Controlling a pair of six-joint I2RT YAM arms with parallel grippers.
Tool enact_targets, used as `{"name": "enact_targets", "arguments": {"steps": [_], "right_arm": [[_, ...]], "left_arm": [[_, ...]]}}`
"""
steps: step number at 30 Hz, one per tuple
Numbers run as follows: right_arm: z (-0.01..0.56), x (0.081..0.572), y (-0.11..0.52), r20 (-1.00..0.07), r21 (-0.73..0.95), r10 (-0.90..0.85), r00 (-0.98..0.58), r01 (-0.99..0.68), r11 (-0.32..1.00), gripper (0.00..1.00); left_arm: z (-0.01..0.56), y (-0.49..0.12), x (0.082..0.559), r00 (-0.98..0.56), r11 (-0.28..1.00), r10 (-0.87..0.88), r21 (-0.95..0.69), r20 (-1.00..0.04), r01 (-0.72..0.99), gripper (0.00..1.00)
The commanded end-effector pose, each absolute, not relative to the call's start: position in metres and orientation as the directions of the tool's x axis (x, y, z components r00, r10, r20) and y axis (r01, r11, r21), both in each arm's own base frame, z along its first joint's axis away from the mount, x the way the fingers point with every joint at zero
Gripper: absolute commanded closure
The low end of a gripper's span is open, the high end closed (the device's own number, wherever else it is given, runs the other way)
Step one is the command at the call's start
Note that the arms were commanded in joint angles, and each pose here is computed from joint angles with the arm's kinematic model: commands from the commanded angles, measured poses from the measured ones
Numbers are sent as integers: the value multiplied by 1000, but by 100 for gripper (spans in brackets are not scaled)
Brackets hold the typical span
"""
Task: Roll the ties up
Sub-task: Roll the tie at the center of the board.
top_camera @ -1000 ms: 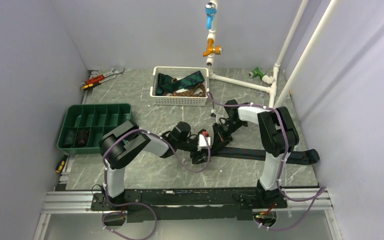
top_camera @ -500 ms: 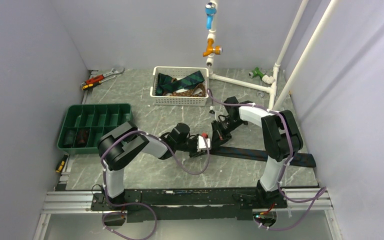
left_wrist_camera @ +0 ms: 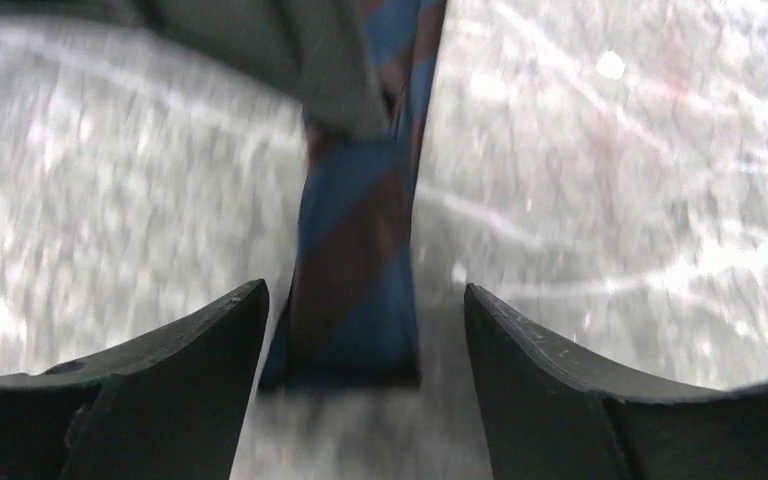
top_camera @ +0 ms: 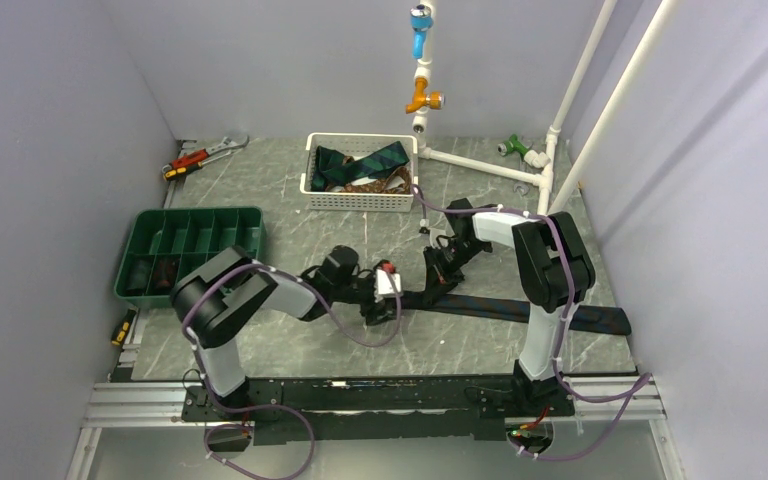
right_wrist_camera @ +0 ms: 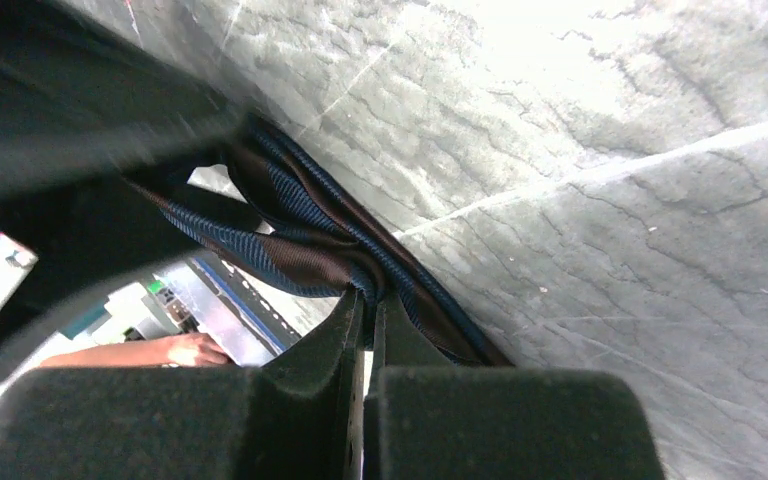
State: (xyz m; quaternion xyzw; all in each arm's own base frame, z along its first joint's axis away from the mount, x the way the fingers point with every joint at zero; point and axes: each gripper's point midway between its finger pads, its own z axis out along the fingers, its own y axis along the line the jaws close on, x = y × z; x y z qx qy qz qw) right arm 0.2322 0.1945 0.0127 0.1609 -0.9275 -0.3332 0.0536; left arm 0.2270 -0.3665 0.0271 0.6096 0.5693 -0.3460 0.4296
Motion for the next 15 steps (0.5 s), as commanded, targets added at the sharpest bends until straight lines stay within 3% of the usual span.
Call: {"name": "enact_targets", "arguments": {"steps": [1,12,15], "right_arm": [[-28,245,164,-29,457,-389,-921,-358,814,100],[-33,243,166,-16,440,-412,-911,-376,815,100],[-34,242,166,-14,441,-416,-909,-379,814,100]], "left_arm": [[38,-327,229,38,60,368,64,-929,996,20],[36,-343,235,109,-12,338,111,-935,994,21],[46,-352,235,131,-19,313,131,-941,991,35]]}}
